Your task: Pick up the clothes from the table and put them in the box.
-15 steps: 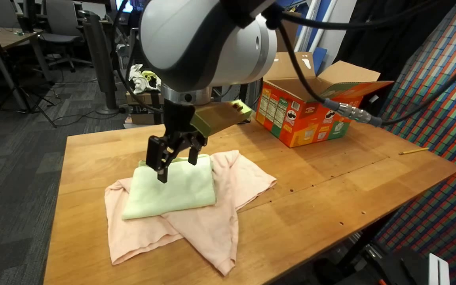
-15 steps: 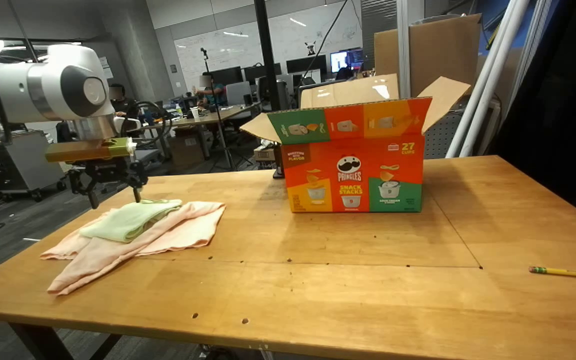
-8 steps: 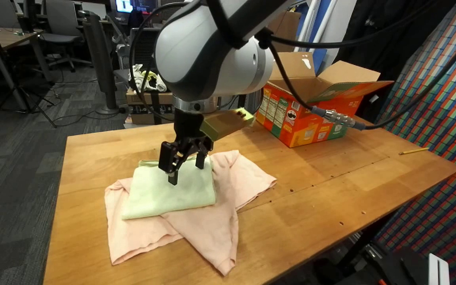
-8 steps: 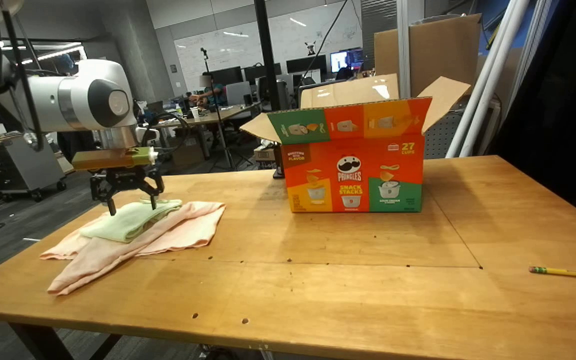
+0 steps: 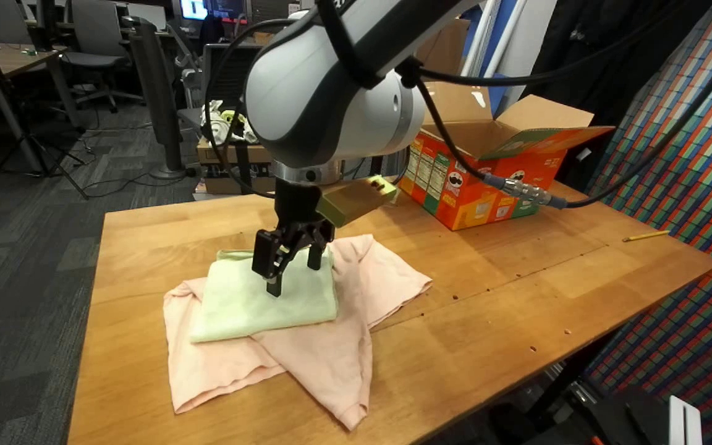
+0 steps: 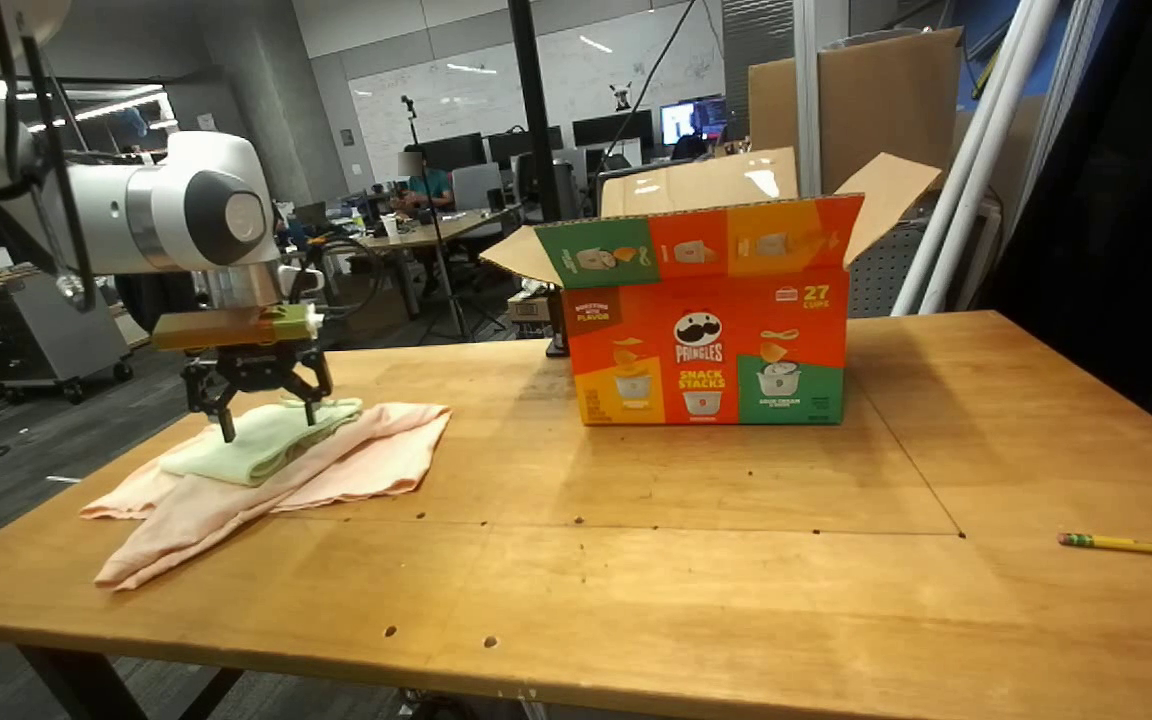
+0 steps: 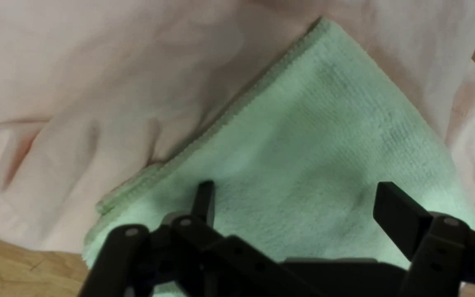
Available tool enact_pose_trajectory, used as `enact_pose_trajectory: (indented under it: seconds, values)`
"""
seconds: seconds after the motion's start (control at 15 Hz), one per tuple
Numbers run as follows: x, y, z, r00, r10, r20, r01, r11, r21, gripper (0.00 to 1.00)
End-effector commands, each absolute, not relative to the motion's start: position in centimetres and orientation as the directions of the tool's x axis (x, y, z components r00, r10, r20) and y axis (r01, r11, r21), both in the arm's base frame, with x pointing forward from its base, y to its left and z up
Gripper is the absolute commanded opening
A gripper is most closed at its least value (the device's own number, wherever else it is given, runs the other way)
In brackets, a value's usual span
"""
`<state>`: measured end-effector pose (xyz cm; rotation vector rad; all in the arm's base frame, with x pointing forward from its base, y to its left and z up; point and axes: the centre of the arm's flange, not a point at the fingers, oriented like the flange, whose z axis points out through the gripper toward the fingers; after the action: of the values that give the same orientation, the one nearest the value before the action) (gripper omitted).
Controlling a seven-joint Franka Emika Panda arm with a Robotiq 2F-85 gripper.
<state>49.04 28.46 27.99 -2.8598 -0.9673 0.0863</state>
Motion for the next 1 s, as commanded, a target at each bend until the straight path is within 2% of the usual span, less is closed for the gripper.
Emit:
enact_pose_trajectory:
  seconds: [0.0,0.27,0.33,0.4,0.93]
  values:
    - [49.3,28.1,26.6,0.788,0.615,-0.039,0.604,-0.783,-0.149,1.0]
    - [49.3,27.6,25.7,0.797,0.601,-0.061,0.589,-0.795,-0.143,1.0]
    - [49.3,27.6,25.7,0.797,0.6,-0.061,0.588,-0.796,-0.144,0.75]
    - [49.3,27.7,25.8,0.798,0.599,-0.06,0.587,-0.796,-0.147,0.74]
    - [49.1,28.2,27.3,0.816,0.574,-0.073,0.561,-0.816,-0.14,0.14]
